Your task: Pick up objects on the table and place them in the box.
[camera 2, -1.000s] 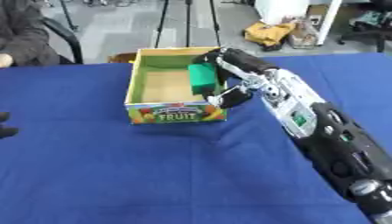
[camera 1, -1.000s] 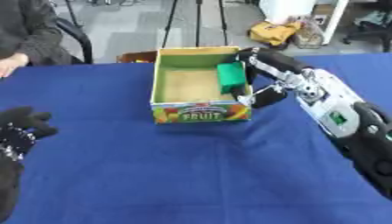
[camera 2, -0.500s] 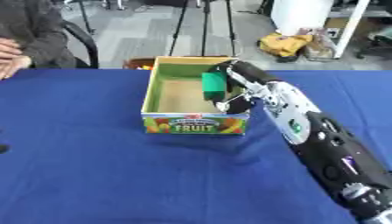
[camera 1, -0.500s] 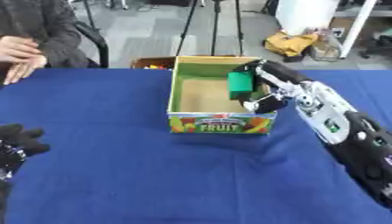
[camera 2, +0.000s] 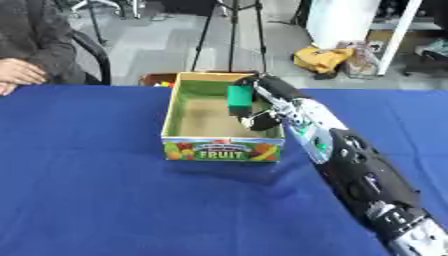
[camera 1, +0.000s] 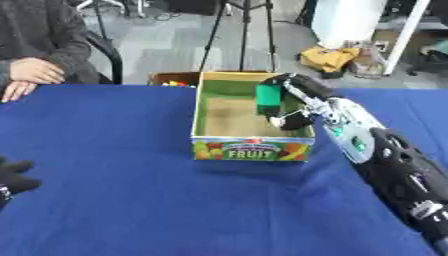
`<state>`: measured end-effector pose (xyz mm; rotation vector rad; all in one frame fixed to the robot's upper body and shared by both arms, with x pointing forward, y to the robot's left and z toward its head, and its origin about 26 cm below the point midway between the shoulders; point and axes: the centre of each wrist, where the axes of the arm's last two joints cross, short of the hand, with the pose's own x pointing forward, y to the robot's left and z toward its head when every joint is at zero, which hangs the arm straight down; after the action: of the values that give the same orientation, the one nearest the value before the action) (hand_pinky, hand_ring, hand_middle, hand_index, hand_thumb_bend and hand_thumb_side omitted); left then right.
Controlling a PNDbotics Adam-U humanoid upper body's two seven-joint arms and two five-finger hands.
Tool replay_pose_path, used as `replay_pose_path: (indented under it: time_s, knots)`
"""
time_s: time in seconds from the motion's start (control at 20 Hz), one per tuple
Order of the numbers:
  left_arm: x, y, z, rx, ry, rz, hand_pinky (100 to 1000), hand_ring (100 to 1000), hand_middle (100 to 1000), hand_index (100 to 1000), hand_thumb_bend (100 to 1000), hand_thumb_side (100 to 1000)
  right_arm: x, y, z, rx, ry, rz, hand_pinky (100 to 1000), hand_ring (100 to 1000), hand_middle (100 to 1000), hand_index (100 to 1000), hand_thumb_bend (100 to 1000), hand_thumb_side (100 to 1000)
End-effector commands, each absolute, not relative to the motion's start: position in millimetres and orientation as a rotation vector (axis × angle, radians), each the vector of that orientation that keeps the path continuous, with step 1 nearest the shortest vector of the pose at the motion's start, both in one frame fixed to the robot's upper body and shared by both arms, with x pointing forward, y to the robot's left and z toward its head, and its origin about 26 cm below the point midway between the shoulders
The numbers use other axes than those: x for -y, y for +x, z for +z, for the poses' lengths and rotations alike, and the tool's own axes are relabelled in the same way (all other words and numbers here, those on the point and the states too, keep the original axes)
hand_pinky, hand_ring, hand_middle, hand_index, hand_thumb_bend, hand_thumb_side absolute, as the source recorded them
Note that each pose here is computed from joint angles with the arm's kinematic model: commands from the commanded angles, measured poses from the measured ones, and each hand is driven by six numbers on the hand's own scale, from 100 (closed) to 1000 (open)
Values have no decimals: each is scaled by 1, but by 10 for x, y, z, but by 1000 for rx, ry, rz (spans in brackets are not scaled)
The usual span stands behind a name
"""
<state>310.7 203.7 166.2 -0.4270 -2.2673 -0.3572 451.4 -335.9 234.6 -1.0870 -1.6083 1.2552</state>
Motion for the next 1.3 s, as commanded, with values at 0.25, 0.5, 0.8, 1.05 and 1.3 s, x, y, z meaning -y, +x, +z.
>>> replay_pose_path:
  time_s: [0.25, 0.5, 0.8, 1.05, 1.3]
  knots:
    - [-2031, 3089, 1739, 2293, -438, -377, 745, 811, 563, 775, 730, 747, 3406, 4484, 2564, 1621, -1178, 1303, 982, 1000, 994, 1000, 403, 728]
    - [-2034, 3093, 1744, 2294, -436, -374, 746, 811, 563, 774, 732, 746, 3388, 4478, 2548, 1630, -1177, 1301, 950, 987, 967, 988, 320, 700]
    - [-2053, 3099, 1749, 2296, -423, -366, 745, 811, 563, 771, 735, 745, 3272, 4401, 2643, 1753, -1157, 1269, 833, 867, 843, 937, 100, 488]
    - [-2094, 3095, 1717, 2291, -399, -348, 746, 812, 562, 770, 735, 744, 3045, 4271, 2696, 1900, -1070, 1282, 802, 847, 784, 908, 100, 487]
    - [-2153, 3090, 1675, 2285, -362, -320, 745, 812, 562, 770, 739, 737, 2792, 4073, 2667, 2019, -931, 1331, 789, 835, 750, 887, 100, 499]
